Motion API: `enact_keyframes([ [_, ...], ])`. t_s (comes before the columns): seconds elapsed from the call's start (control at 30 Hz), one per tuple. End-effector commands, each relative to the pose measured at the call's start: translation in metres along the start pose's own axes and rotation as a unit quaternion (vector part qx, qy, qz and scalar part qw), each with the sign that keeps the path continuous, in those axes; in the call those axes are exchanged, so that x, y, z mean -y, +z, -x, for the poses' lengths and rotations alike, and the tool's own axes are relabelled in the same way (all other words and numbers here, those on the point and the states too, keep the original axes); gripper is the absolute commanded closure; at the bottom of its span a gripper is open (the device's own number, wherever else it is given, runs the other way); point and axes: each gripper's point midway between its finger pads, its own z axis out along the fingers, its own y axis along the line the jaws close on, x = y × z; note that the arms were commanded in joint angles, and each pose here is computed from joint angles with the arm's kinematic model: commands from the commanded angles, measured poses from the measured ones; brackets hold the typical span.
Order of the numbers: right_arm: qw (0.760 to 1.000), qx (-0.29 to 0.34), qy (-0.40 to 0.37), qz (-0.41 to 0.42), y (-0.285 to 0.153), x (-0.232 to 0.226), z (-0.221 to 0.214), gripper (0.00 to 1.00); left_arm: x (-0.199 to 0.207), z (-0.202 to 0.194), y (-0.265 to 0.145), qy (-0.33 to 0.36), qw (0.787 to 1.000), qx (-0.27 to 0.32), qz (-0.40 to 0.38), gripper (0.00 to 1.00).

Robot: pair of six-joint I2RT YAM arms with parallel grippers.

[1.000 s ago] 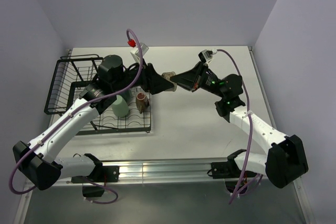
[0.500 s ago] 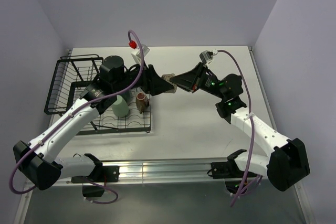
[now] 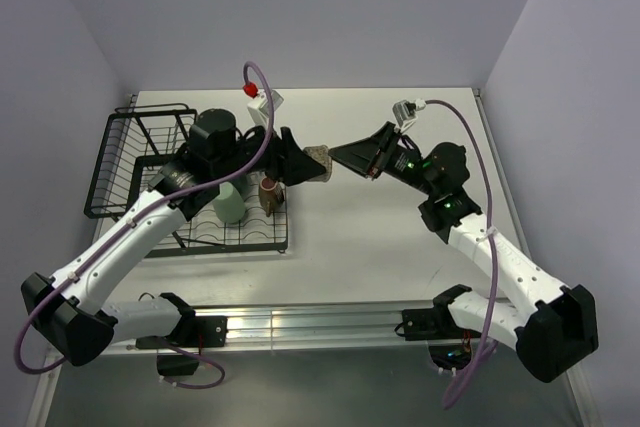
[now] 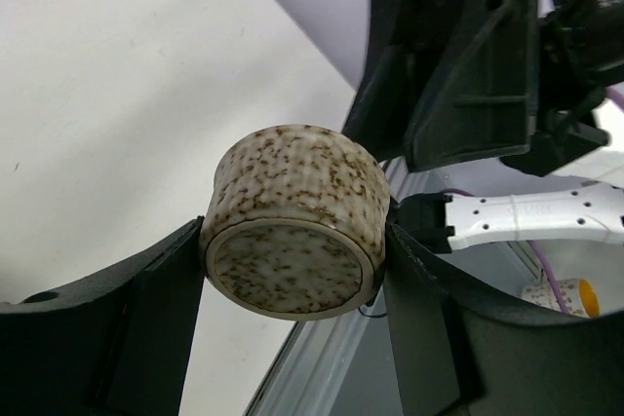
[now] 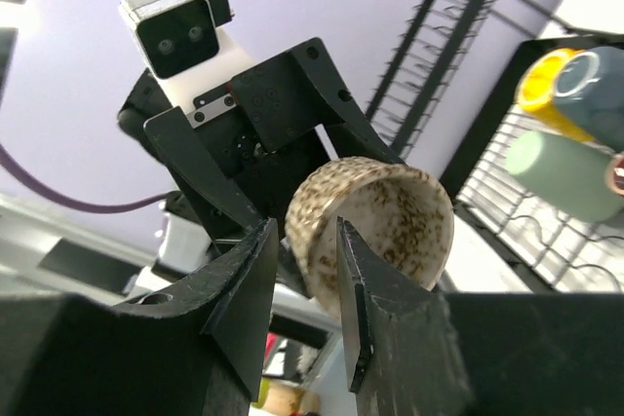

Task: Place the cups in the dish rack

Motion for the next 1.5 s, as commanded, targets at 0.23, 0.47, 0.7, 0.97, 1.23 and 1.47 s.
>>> enact_keyframes([
  [0.23,0.994,0.053,-0.062,-0.079,-0.018,0.014,0.013,0.61,0.001,0.018,-0.029,0.035,0.998,0.025,0.052,1.00],
  [0.47,0.990,0.056,-0.071,-0.108,-0.023,0.026,0.013,0.61,-0.003,0.018,-0.037,0.037,0.996,0.025,0.071,1.00],
  [0.7,0.986,0.060,-0.083,-0.135,-0.027,0.035,0.015,0.61,-0.010,0.020,-0.047,0.036,0.994,0.026,0.105,1.00],
  [0.97,0.979,0.051,-0.096,-0.173,-0.030,0.052,0.015,0.60,-0.057,0.069,-0.127,-0.005,0.922,0.120,0.367,1.00],
  [1.23,0.974,0.026,-0.100,-0.203,-0.025,0.069,0.013,0.60,-0.108,0.091,-0.211,-0.048,0.816,0.162,0.553,1.00],
  [1.47,0.973,0.000,-0.095,-0.210,-0.019,0.084,0.007,0.60,-0.154,0.100,-0.252,-0.073,0.770,0.154,0.615,1.00],
])
